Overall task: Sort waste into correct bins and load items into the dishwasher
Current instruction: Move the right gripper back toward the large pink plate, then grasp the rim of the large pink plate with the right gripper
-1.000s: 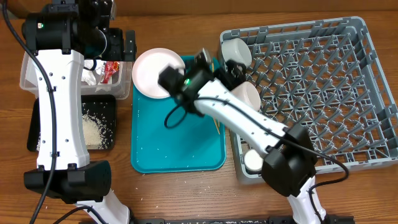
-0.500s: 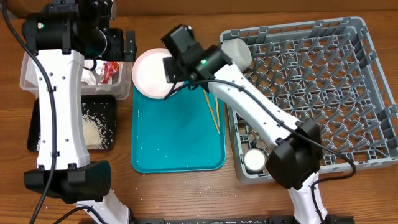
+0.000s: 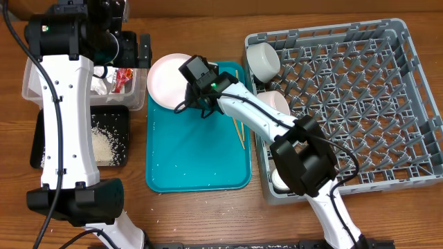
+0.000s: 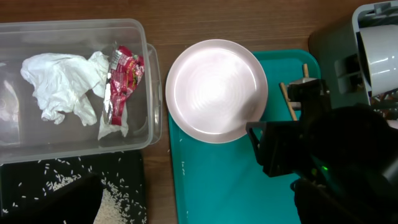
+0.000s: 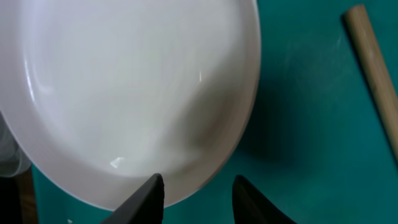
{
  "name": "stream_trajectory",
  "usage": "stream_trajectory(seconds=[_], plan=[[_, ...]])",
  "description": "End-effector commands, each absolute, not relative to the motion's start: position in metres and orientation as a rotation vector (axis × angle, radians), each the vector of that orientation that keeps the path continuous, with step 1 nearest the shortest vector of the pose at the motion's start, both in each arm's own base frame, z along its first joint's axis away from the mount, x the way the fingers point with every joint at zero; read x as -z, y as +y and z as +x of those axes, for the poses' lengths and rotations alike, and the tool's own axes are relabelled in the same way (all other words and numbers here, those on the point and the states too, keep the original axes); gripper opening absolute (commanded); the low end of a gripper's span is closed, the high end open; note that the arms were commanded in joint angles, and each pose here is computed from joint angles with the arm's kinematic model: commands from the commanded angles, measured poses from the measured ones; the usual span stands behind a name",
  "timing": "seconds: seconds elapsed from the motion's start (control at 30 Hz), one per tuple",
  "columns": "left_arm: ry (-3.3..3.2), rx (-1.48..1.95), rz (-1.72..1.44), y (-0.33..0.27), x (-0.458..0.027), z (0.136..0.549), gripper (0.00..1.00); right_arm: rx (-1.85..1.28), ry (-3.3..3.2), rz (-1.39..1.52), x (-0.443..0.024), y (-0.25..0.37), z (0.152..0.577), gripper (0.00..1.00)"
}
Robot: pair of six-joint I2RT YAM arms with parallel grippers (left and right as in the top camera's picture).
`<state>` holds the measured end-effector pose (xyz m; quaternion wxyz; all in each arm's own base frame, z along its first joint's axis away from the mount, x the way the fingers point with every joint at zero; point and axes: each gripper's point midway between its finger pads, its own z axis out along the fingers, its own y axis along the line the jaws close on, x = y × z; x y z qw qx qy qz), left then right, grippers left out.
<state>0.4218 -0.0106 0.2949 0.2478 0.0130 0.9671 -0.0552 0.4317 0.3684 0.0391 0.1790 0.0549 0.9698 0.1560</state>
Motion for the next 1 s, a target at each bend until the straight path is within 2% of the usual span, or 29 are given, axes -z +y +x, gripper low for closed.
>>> stream_trajectory(seconds=[0.0, 0.07, 0.13, 0.2, 0.4, 0.63, 0.67, 0.7, 0.97], plan=[[2.62, 0.148, 0.043, -0.013, -0.3, 0.421, 1.0, -0.418, 2.759, 0.222, -0.023, 0.365, 0.433, 0.33], [2.62, 0.148, 0.043, -0.013, -0.3, 0.422, 1.0, -0.408, 2.757, 0.224, -0.022, 0.364, 0.433, 0.31], [2.621, 0.148, 0.043, -0.013, -0.3, 0.421, 1.0, -0.397, 2.762, 0.226, -0.021, 0.362, 0.432, 0.23], [2.62, 0.148, 0.043, -0.013, -0.3, 0.422, 1.0, -0.382, 2.769, 0.233, -0.019, 0.36, 0.431, 0.19], [2.62, 0.148, 0.043, -0.013, -0.3, 0.422, 1.0, -0.302, 2.839, 0.317, -0.005, 0.347, 0.416, 0.18], [2.621, 0.148, 0.043, -0.013, -0.3, 0.421, 1.0, -0.306, 2.938, 0.336, 0.002, 0.345, 0.396, 0.22], [2.62, 0.148, 0.043, -0.013, -0.3, 0.422, 1.0, -0.301, 2.943, 0.327, 0.002, 0.344, 0.396, 0.07], [2.62, 0.148, 0.043, -0.013, -0.3, 0.422, 1.0, -0.299, 2.943, 0.325, 0.002, 0.344, 0.396, 0.04], [2.62, 0.148, 0.043, -0.013, -0.3, 0.422, 1.0, -0.343, 2.944, 0.092, -0.04, 0.342, 0.408, 0.04]])
